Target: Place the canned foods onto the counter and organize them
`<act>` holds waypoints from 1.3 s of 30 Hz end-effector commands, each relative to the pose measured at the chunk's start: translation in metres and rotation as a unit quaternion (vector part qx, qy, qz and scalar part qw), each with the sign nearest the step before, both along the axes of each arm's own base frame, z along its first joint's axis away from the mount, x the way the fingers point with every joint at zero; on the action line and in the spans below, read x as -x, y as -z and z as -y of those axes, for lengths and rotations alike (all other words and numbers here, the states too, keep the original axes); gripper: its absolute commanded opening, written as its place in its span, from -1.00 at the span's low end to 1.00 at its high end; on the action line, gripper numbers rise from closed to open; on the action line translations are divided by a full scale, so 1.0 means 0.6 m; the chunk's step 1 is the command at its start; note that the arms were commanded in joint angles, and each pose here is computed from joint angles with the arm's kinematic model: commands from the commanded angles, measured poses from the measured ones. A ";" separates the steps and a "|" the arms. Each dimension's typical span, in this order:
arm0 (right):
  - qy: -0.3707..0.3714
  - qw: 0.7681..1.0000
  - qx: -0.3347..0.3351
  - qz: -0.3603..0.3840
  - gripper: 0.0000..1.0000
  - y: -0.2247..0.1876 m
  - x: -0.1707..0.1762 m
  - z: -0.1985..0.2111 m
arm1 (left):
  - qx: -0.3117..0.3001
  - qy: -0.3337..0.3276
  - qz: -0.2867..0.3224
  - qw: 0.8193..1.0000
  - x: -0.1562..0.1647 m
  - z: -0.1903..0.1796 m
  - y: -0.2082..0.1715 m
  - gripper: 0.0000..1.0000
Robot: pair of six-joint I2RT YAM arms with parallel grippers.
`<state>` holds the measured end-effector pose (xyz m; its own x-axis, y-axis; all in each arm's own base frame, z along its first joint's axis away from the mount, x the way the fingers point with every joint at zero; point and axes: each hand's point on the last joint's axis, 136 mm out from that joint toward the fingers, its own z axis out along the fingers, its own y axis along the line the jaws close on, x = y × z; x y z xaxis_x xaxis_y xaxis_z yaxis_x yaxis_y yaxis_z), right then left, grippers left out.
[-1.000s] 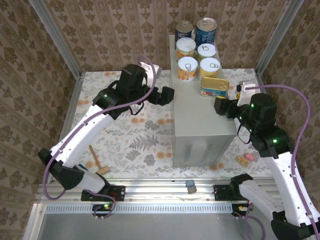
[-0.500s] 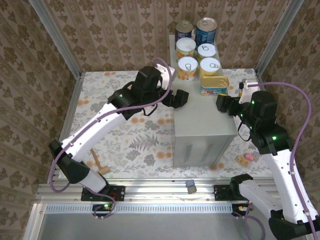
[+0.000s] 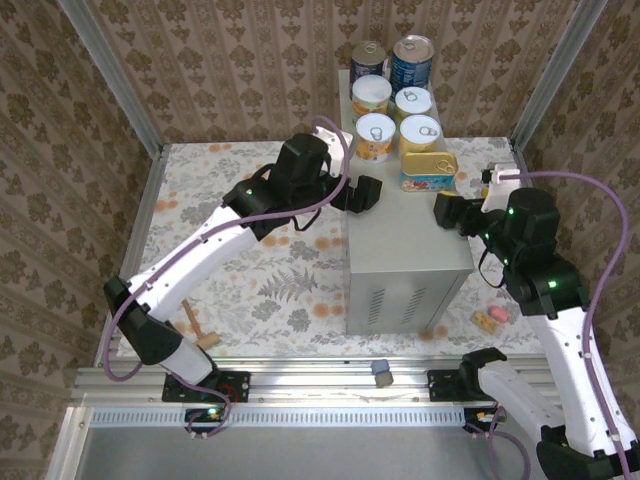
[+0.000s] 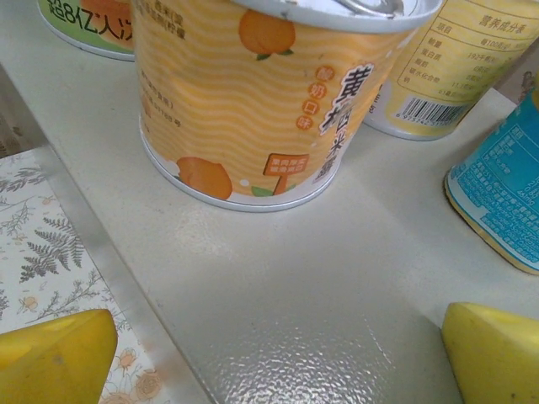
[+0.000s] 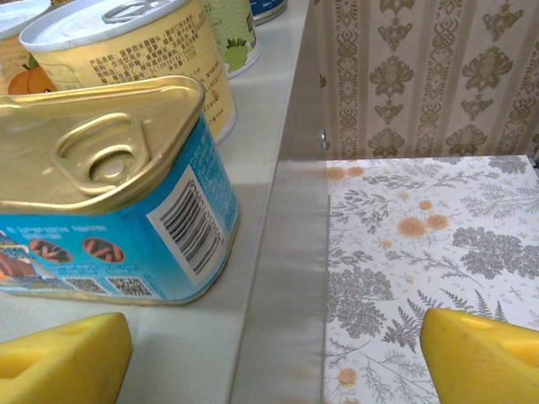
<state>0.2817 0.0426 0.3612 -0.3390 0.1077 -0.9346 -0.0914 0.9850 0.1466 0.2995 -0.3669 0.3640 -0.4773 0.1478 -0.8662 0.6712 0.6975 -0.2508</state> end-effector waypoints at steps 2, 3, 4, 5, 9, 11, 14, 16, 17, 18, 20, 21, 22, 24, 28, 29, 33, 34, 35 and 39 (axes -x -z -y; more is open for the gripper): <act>0.027 0.999 0.020 -0.030 0.94 0.027 0.022 0.023 | 0.007 -0.018 0.021 1.000 0.003 -0.019 -0.021 1.00; 0.035 0.999 0.022 -0.027 0.98 0.022 0.027 0.028 | 0.001 -0.024 0.025 0.999 0.003 -0.029 -0.021 1.00; 0.043 0.998 0.025 -0.023 1.00 0.014 0.033 0.034 | -0.006 -0.032 0.032 0.999 0.004 -0.042 -0.024 1.00; 0.052 0.998 0.027 -0.018 1.00 0.005 0.039 0.040 | -0.012 -0.041 0.038 0.998 0.006 -0.057 -0.026 1.00; 0.084 0.996 0.036 -0.006 1.00 -0.034 0.059 0.063 | -0.032 -0.073 0.061 0.995 0.011 -0.124 -0.034 1.00; 0.108 0.993 0.042 0.001 1.00 -0.057 0.068 0.079 | -0.042 -0.094 0.072 0.992 0.014 -0.166 -0.037 1.00; 0.143 0.988 0.064 -0.012 1.00 -0.080 0.070 0.103 | -0.056 -0.130 0.074 0.987 0.014 -0.232 -0.036 1.00; 0.160 0.984 0.077 -0.024 1.00 -0.091 0.065 0.115 | -0.067 -0.160 0.071 0.982 0.014 -0.277 -0.031 1.00; 0.166 0.983 0.078 -0.026 1.00 -0.094 0.062 0.121 | -0.072 -0.172 0.068 0.980 0.014 -0.296 -0.026 1.00; 0.169 0.982 0.077 -0.029 1.00 -0.094 0.057 0.124 | -0.081 -0.185 0.071 0.977 0.013 -0.319 -0.022 1.00; 0.176 0.981 0.070 -0.038 1.00 -0.090 0.047 0.134 | -0.098 -0.213 0.086 0.968 0.015 -0.357 -0.015 1.00; 0.185 0.980 0.062 -0.044 1.00 -0.085 0.044 0.145 | -0.111 -0.239 0.091 0.960 0.014 -0.383 -0.010 1.00; 0.187 0.980 0.050 -0.051 1.00 -0.077 0.038 0.151 | -0.121 -0.259 0.093 0.954 0.014 -0.404 -0.002 1.00; 0.196 0.979 0.026 -0.057 1.00 -0.063 0.028 0.164 | -0.138 -0.300 0.098 0.939 0.012 -0.444 0.013 1.00; 0.223 0.972 -0.022 -0.068 1.00 -0.027 0.011 0.199 | -0.143 -0.342 0.126 0.920 0.012 -0.490 0.063 1.00; 0.229 0.971 -0.029 -0.070 1.00 -0.019 0.007 0.206 | -0.138 -0.351 0.125 0.918 0.012 -0.499 0.075 1.00; 0.258 0.962 -0.029 -0.086 1.00 0.032 -0.008 0.228 | -0.160 -0.400 0.090 0.898 -0.003 -0.559 0.148 1.00; 0.264 0.960 -0.027 -0.093 1.00 0.052 -0.013 0.233 | -0.171 -0.413 0.078 0.891 -0.006 -0.574 0.172 1.00; 0.269 0.958 -0.023 -0.098 1.00 0.069 -0.018 0.238 | -0.175 -0.428 0.072 0.884 -0.008 -0.588 0.184 1.00; 0.282 0.952 -0.014 -0.120 1.00 0.149 -0.046 0.251 | -0.188 -0.468 0.066 0.861 -0.015 -0.631 0.249 1.00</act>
